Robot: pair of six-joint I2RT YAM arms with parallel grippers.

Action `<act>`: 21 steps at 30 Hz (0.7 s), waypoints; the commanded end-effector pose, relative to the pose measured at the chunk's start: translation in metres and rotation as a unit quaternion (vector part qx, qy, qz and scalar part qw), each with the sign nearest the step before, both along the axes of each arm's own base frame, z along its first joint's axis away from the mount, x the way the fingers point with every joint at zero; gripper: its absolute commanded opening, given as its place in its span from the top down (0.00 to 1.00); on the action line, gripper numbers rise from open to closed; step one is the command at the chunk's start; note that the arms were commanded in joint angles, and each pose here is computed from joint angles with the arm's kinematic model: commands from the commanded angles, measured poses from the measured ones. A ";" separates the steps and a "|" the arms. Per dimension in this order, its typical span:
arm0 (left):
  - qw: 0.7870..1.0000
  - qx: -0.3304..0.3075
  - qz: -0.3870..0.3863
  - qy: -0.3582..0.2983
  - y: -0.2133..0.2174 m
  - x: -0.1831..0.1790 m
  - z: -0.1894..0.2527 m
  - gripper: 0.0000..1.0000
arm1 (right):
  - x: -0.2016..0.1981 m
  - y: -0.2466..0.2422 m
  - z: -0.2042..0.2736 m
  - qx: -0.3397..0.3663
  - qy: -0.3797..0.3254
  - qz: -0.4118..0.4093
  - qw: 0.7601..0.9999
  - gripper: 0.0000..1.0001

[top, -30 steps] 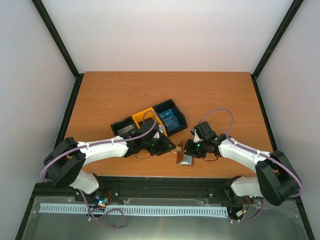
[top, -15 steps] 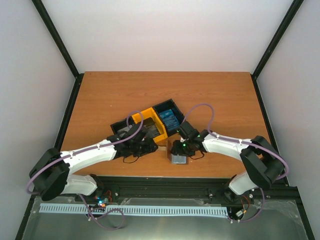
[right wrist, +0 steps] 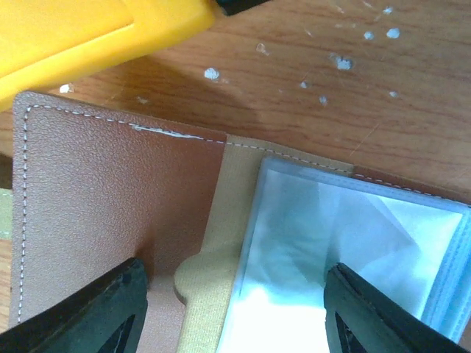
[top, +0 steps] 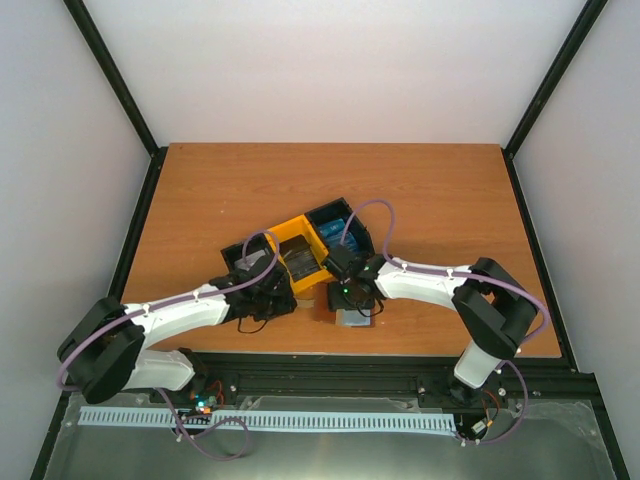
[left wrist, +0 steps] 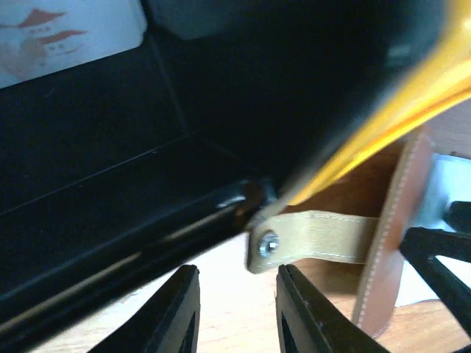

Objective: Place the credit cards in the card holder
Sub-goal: Open the card holder at the center of the board.

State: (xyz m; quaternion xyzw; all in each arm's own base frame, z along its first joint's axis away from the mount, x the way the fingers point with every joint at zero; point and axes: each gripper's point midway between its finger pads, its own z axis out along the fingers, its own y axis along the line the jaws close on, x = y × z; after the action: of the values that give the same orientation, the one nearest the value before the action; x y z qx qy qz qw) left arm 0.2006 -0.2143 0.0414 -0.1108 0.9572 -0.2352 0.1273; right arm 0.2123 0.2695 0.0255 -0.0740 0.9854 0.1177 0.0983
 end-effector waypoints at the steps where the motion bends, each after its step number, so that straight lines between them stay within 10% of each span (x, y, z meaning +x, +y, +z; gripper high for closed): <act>1: 1.000 0.017 0.018 -0.012 0.012 0.008 -0.010 0.71 | -0.020 -0.040 -0.041 -0.096 0.040 -0.023 0.994 0.35; 21: 0.996 0.008 0.008 -0.092 -0.004 0.073 0.026 0.74 | -0.017 -0.026 -0.029 -0.073 0.047 -0.021 0.996 0.39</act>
State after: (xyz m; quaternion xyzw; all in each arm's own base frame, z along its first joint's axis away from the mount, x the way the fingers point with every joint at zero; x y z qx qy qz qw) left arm 0.2568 -0.2072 0.0338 -0.1095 0.9562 -0.2018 0.1813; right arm 0.2144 0.2688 0.0248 -0.0476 0.9884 0.1043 0.1000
